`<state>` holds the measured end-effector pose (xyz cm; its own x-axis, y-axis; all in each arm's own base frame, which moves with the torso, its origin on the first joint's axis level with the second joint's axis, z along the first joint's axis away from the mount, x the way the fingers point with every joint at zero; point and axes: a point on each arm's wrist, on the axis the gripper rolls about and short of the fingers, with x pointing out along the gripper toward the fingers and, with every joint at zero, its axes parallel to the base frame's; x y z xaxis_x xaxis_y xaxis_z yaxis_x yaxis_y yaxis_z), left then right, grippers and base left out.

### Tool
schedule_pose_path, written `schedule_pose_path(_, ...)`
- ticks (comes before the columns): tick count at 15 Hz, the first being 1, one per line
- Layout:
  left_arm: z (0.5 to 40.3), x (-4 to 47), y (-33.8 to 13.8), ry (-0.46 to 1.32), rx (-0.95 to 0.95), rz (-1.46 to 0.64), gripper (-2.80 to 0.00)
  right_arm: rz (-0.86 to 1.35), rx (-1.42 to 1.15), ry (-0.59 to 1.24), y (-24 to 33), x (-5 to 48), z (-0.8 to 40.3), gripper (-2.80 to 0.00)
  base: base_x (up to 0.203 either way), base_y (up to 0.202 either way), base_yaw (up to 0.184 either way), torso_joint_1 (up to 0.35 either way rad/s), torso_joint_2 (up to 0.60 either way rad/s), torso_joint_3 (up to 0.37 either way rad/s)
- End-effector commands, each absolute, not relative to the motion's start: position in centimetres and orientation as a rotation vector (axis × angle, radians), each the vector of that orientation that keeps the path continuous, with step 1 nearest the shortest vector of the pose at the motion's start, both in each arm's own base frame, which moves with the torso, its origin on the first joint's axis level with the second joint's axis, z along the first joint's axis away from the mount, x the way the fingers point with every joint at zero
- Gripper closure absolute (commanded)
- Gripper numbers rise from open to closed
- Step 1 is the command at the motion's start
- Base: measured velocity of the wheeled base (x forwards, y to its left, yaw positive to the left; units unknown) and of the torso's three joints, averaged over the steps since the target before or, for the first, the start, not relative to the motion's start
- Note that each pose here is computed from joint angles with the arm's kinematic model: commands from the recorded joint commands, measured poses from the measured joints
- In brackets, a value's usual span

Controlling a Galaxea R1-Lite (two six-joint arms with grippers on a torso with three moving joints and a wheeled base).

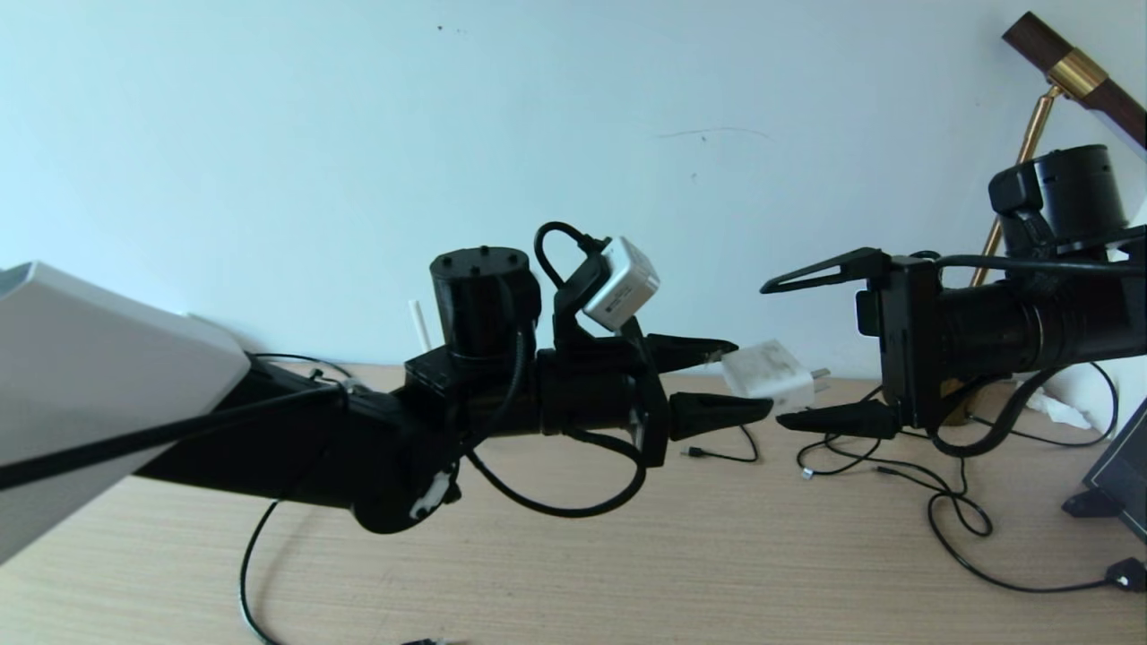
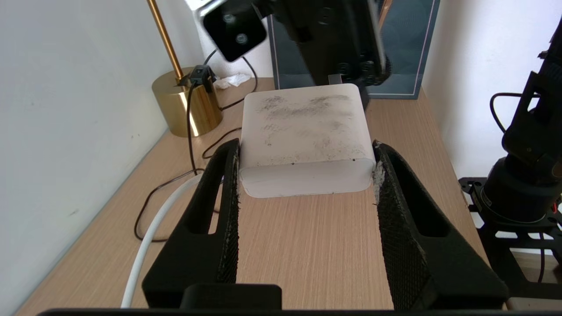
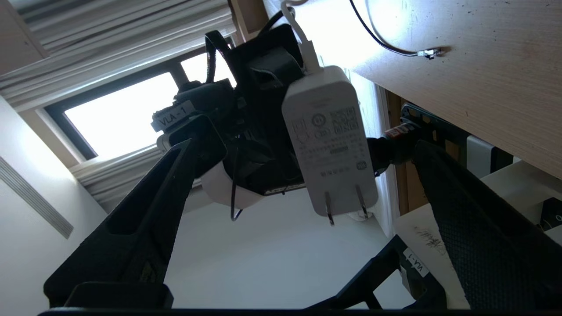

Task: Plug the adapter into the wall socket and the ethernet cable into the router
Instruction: Hand it to the other hand

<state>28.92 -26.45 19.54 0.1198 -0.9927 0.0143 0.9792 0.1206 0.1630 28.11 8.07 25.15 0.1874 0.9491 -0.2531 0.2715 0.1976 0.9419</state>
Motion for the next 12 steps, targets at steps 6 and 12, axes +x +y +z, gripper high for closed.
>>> schedule_pose_path(6,20.1,28.4,-25.0,-0.106,0.120,-1.502,0.00,0.806,1.239,1.341,8.3,26.7,23.8,-2.80,0.000,0.000,0.000,0.000,0.00,0.000)
schedule_pose_path(12,19.6,28.3,-25.0,-0.083,0.118,-1.512,0.00,0.849,1.208,1.354,9.1,26.6,23.8,-2.80,0.000,0.000,0.000,0.000,0.00,0.000)
